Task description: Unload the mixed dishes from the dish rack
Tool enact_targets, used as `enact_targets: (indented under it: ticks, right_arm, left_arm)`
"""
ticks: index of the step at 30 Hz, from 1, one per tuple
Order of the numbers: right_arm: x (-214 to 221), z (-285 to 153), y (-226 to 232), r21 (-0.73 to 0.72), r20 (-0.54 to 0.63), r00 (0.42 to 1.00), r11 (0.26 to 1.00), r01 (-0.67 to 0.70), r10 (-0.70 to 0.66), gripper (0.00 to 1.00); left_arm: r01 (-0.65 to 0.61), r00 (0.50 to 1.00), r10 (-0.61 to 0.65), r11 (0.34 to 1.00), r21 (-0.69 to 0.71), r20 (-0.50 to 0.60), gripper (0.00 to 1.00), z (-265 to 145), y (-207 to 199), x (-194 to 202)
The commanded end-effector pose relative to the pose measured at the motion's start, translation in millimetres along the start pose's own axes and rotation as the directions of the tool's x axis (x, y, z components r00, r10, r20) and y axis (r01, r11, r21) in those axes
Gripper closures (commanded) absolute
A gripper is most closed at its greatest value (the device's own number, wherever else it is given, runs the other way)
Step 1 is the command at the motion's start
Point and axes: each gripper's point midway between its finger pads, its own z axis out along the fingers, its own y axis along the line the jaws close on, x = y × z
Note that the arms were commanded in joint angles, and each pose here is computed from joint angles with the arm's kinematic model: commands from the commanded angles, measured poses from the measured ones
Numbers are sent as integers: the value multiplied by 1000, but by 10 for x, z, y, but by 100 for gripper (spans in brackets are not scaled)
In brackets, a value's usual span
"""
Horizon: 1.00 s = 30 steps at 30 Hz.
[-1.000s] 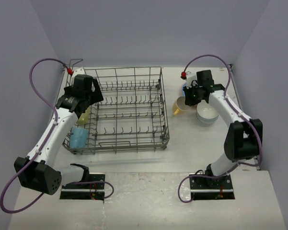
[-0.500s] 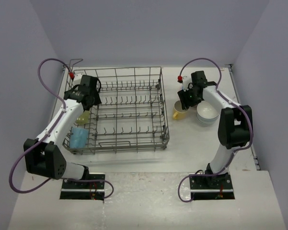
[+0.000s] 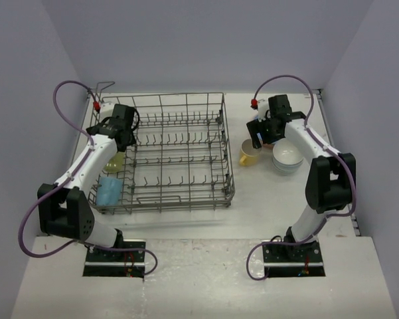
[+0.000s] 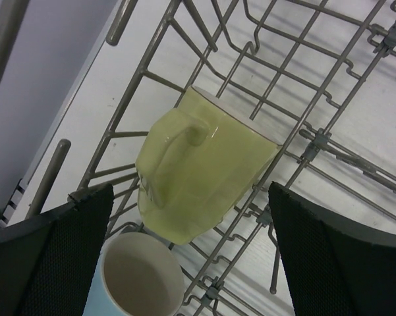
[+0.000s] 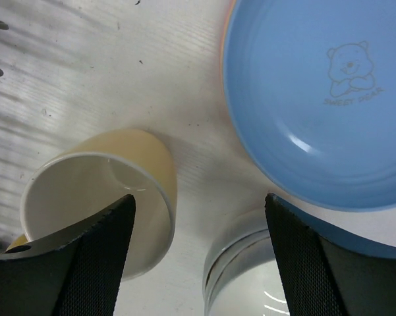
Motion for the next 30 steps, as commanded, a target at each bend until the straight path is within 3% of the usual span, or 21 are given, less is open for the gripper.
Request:
enact_targets:
  ticks: [1, 8, 16, 21, 30]
  right_arm:
    - [-235, -289, -119, 82, 93, 996, 996, -22, 14, 20]
    - [-207, -400, -179, 130, 103, 994, 991, -38, 25, 18]
    - [-272, -540, -206, 154, 141, 989, 986, -61, 39, 18]
    - [-308, -580, -204, 155, 154, 986, 984, -88, 64, 18]
    - [-328, -624, -206, 155, 164, 983, 982, -106, 80, 18]
  left_arm:
    - [42, 997, -42, 999, -4, 61, 0, 94, -25, -194]
    - [40, 997, -43, 998, 41, 65, 0, 289, -77, -174]
    - [24, 997, -37, 982, 188, 64, 2, 243, -276, -119]
    - [39, 992, -72, 959, 281, 108, 21, 120, -347, -178]
    - [37, 997, -45, 991, 128, 65, 63, 283, -178, -89]
